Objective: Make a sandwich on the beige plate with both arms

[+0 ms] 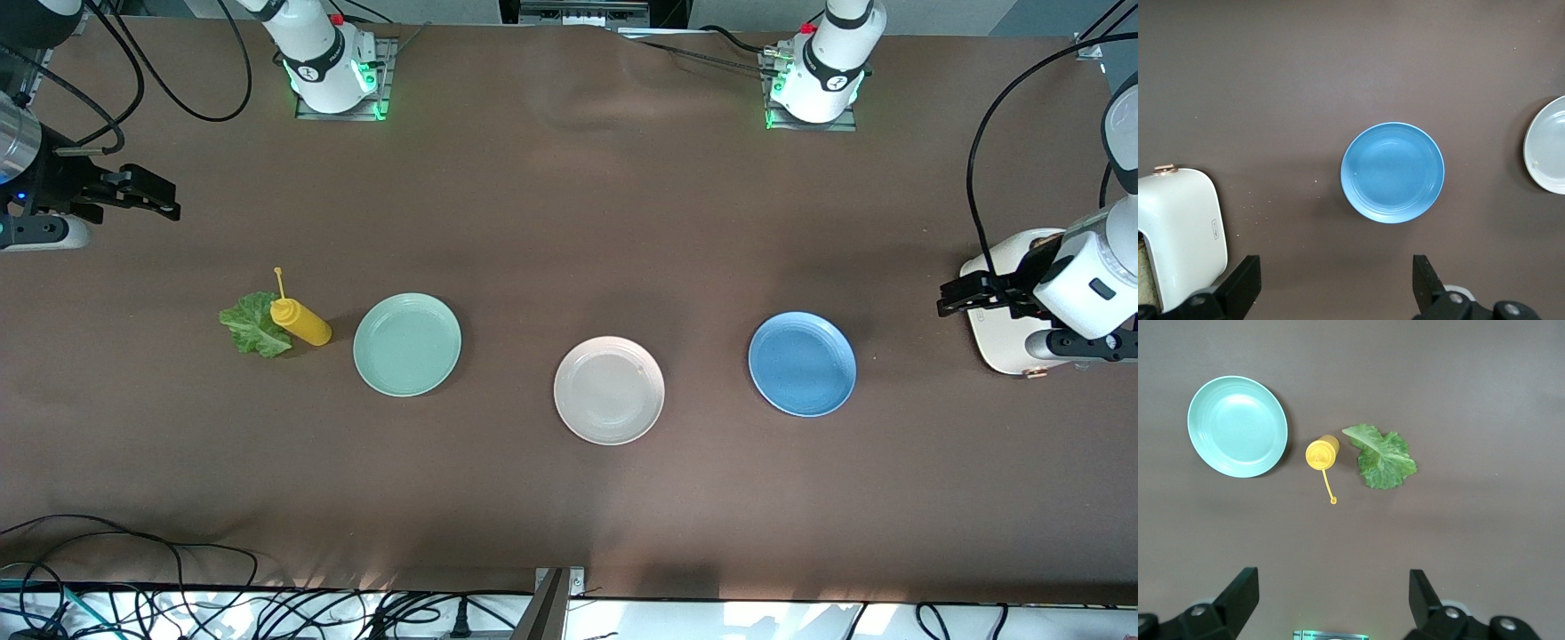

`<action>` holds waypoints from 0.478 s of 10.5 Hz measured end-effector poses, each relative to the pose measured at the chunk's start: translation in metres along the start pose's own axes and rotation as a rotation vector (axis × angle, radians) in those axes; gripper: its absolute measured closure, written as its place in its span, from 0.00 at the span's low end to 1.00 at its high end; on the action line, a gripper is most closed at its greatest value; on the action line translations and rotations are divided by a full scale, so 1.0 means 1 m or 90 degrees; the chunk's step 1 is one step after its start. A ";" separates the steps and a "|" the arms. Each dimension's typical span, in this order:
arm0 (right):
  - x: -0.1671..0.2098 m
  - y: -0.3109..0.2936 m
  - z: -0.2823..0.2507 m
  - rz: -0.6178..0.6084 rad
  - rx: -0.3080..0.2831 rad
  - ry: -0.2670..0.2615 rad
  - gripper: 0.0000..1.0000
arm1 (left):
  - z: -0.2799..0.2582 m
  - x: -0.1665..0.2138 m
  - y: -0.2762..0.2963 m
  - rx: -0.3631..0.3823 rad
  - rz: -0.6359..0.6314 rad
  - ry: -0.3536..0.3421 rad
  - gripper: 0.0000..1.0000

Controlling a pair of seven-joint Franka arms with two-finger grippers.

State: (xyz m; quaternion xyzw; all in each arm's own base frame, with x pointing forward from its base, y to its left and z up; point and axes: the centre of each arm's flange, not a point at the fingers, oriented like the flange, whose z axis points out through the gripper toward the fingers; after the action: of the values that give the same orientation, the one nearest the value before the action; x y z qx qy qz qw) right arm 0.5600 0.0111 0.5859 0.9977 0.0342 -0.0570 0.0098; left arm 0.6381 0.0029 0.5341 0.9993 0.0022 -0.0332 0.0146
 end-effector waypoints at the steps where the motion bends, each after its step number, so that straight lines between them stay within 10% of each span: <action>1: 0.000 0.000 0.000 0.000 0.000 0.000 0.00 | 0.000 0.000 -0.001 0.000 -0.001 0.000 0.00; 5: 0.000 0.000 0.000 0.000 0.000 0.001 0.00 | -0.004 0.000 -0.001 0.000 -0.001 0.006 0.00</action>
State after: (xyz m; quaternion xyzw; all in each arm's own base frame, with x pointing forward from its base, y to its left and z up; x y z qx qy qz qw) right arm 0.5600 0.0111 0.5863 0.9978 0.0342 -0.0565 0.0098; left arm 0.6388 0.0045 0.5383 0.9995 0.0034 -0.0287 0.0146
